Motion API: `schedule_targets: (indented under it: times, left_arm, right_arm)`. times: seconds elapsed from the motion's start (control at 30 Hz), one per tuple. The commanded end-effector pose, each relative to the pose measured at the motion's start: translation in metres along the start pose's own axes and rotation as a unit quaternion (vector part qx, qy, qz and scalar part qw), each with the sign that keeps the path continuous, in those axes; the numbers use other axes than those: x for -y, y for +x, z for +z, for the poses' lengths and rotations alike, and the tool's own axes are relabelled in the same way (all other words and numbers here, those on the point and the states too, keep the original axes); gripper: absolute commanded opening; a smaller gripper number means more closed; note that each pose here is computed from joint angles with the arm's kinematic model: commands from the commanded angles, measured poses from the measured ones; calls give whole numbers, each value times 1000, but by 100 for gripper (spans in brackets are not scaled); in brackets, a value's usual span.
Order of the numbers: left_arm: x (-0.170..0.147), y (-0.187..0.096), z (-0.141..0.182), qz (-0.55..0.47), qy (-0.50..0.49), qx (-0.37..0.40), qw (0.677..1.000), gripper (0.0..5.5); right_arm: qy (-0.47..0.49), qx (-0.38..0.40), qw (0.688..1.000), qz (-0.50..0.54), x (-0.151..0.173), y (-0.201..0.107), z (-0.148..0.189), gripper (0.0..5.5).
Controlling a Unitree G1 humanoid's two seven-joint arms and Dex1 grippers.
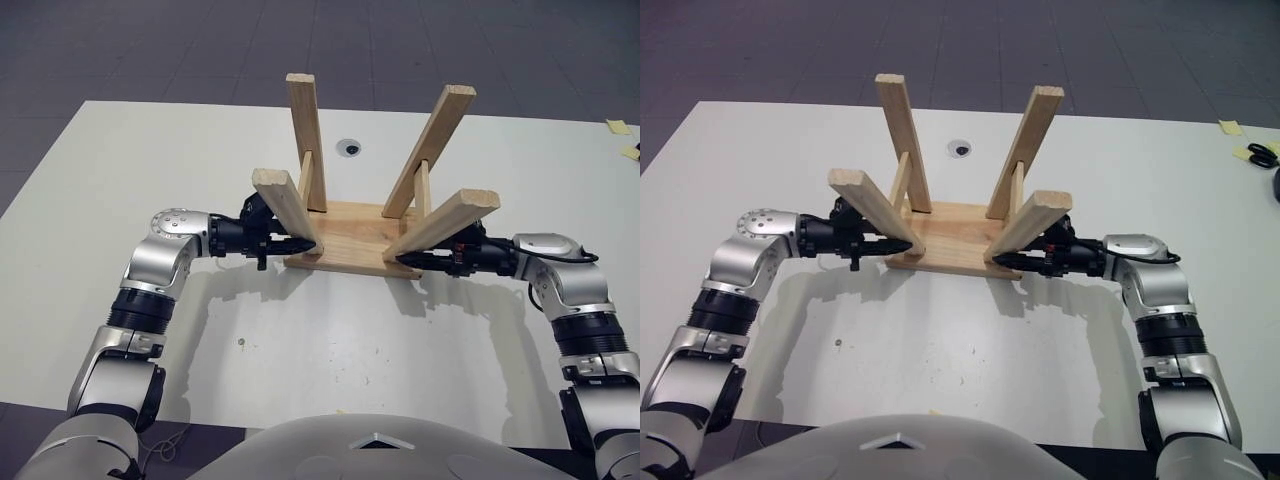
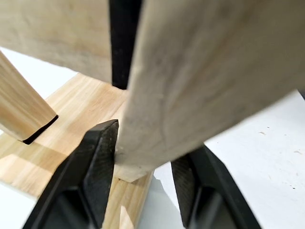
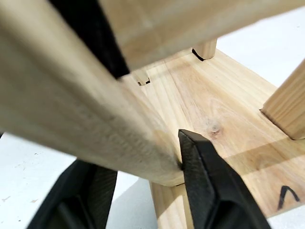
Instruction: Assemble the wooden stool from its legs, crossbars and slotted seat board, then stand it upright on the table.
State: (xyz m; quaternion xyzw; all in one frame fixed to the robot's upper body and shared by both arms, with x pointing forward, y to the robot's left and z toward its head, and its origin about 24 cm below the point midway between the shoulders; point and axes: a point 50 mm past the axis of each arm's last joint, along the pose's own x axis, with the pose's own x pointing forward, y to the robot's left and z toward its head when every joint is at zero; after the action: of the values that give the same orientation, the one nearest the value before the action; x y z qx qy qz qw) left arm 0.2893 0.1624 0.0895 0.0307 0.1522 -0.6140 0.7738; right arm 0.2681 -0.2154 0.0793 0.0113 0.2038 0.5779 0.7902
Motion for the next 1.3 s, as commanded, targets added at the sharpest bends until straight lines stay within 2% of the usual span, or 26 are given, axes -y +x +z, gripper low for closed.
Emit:
schedule_targets:
  times: [0.03, 0.13, 0.23, 0.37, 0.4, 0.43, 0.6, 0.73, 0.93, 1.17, 1.3]
  left_arm:
    - [12, 1, 15, -43, -88, 54, 994, 158]
    - [24, -5, 31, -77, -173, 85, 978, 153]
    - [38, -13, 52, -107, -229, 108, 961, 144]
    - [36, -15, 57, -62, -269, 127, 953, 127]
    - [36, -15, 54, -46, -274, 121, 953, 127]
    - [35, -16, 47, -22, -280, 110, 953, 163]
    - [33, -29, 23, 48, -294, 96, 950, 248]
    - [32, -39, 25, 51, -317, 153, 934, 318]
    - [36, -37, 23, 46, -339, 172, 924, 412]
    - [22, -55, 42, 67, -322, 240, 913, 536]
    - [19, -69, 39, 119, -298, 238, 917, 539]
  right_arm:
    - [61, 19, 997, 47, -14, 3, 4, 165]
    - [160, 95, 977, 100, -32, -1, 28, 155]
    - [209, 158, 955, 137, -48, -5, 50, 144]
    - [221, 207, 948, 99, -50, -3, 61, 132]
    - [223, 206, 949, 80, -50, -3, 60, 168]
    - [228, 204, 950, 66, -50, -3, 58, 177]
    - [236, 183, 954, 9, -48, -12, 45, 271]
    - [248, 189, 950, -13, -49, -17, 35, 336]
    - [253, 193, 948, -16, -55, -12, 27, 426]
    - [266, 212, 940, -32, -55, -18, 20, 540]
    - [259, 225, 937, -74, -53, -25, 12, 540]
